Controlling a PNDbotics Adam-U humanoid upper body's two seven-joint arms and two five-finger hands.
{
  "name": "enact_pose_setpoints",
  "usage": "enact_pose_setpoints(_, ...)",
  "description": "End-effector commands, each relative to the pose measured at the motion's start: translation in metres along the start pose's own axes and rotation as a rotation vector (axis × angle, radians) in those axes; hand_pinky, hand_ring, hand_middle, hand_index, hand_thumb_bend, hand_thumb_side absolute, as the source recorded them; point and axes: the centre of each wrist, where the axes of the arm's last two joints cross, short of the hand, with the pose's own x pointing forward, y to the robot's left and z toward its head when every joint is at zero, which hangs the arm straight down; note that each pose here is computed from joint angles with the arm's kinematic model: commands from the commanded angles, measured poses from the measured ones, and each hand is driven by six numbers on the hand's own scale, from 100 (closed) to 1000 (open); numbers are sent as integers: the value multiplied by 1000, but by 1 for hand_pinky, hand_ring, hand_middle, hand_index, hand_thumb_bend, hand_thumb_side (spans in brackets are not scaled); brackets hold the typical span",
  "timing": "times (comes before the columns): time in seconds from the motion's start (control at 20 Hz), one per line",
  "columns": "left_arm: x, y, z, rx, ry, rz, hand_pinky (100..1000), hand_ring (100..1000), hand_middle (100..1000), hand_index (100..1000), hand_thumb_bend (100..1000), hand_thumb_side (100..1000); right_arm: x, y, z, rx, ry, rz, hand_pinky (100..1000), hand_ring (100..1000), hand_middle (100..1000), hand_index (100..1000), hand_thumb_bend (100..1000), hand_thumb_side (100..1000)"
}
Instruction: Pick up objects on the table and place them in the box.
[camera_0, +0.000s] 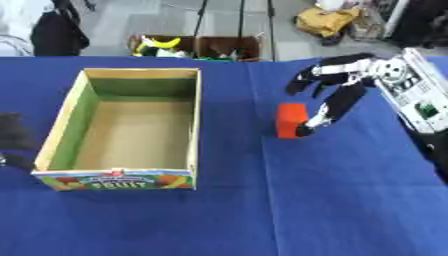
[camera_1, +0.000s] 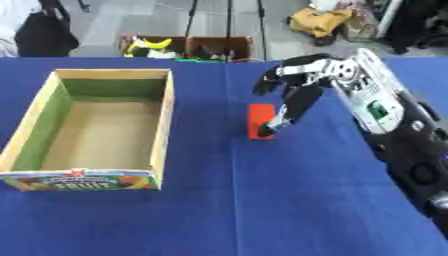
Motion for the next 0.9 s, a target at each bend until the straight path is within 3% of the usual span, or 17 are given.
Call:
enact_pose_setpoints(0.05,7,3,-3,-3,-33,-11,522,642,626,800,100,1000,-2,-7,3,-47,55,49,823,945,842,879,529,355)
enact_pose_setpoints(0.6,7,3,-3,-8,-35,-9,522,644,627,801,100,1000,-7,1,-7,-30,63,54,809,935,803,851,500,343)
enact_pose_setpoints(0.9,8,3,-3,-10,-35,-7,523,645,627,801,100,1000,-7,1,-9,-95,58,14,740,880,677,724,380,324)
